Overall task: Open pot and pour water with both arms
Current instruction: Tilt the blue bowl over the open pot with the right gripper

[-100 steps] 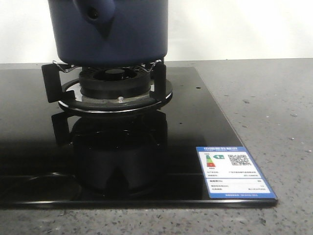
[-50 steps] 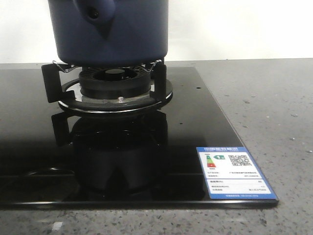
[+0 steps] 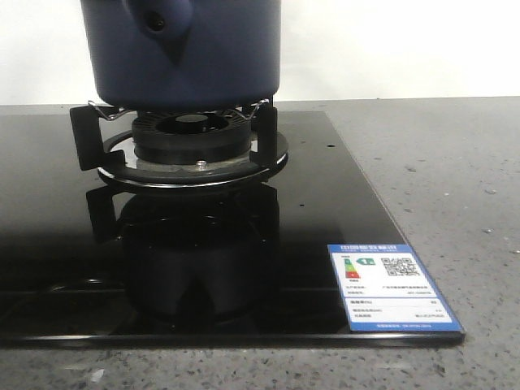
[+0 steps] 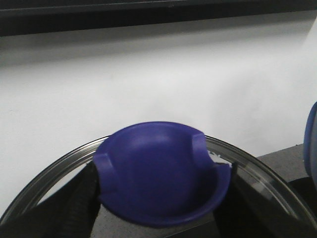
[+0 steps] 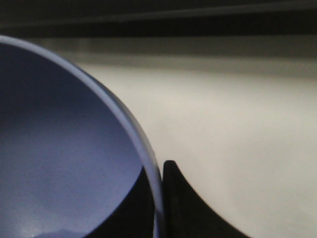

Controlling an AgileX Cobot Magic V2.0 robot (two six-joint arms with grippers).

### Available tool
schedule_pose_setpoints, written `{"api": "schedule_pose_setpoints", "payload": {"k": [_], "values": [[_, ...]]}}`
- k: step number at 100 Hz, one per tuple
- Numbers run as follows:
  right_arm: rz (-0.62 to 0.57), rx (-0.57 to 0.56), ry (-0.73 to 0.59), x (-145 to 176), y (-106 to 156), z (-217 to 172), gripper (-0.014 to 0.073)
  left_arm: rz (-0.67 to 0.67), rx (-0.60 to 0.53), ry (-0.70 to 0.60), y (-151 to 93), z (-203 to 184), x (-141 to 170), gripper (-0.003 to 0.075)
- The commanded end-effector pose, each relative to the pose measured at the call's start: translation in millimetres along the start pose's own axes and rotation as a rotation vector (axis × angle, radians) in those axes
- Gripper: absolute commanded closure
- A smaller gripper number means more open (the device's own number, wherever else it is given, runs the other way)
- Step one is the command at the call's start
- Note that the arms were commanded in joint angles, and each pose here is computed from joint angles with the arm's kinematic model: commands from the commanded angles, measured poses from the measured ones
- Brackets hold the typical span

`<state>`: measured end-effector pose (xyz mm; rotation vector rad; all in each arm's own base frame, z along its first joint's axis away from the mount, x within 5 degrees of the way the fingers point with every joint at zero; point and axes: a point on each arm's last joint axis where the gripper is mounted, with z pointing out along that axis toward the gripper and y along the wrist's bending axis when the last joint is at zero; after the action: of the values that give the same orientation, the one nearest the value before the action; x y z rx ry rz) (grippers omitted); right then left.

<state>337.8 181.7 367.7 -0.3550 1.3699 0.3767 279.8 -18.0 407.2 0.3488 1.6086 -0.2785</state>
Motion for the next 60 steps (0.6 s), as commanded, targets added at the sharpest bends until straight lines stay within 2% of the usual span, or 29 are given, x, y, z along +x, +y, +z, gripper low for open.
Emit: {"api": "schedule_pose_setpoints", "payload": {"k": [1,13,30,45,60], "values": [[-0.016,0.006,-0.265,-46,-1,-13,0.0659,-0.038,0.004,-0.082,-3,-9,-21,0.0318],[-0.031,0.000,-0.338,-46,-1,-14,0.0659,-0.044,0.007,-0.085,-3,-9,-21,0.0318],[-0.030,0.002,-0.373,-38,0,-9,0.0659,-0.048,0.015,-0.088,-4,-9,-21,0.0318],[-0.029,0.007,-0.487,-32,0,-5,0.0659,-0.048,0.019,-0.088,-4,-9,-21,0.0318],[-0.029,0.009,-0.510,-31,0,-4,0.0659,-0.050,0.021,-0.089,-5,-9,-21,0.0318]]}}
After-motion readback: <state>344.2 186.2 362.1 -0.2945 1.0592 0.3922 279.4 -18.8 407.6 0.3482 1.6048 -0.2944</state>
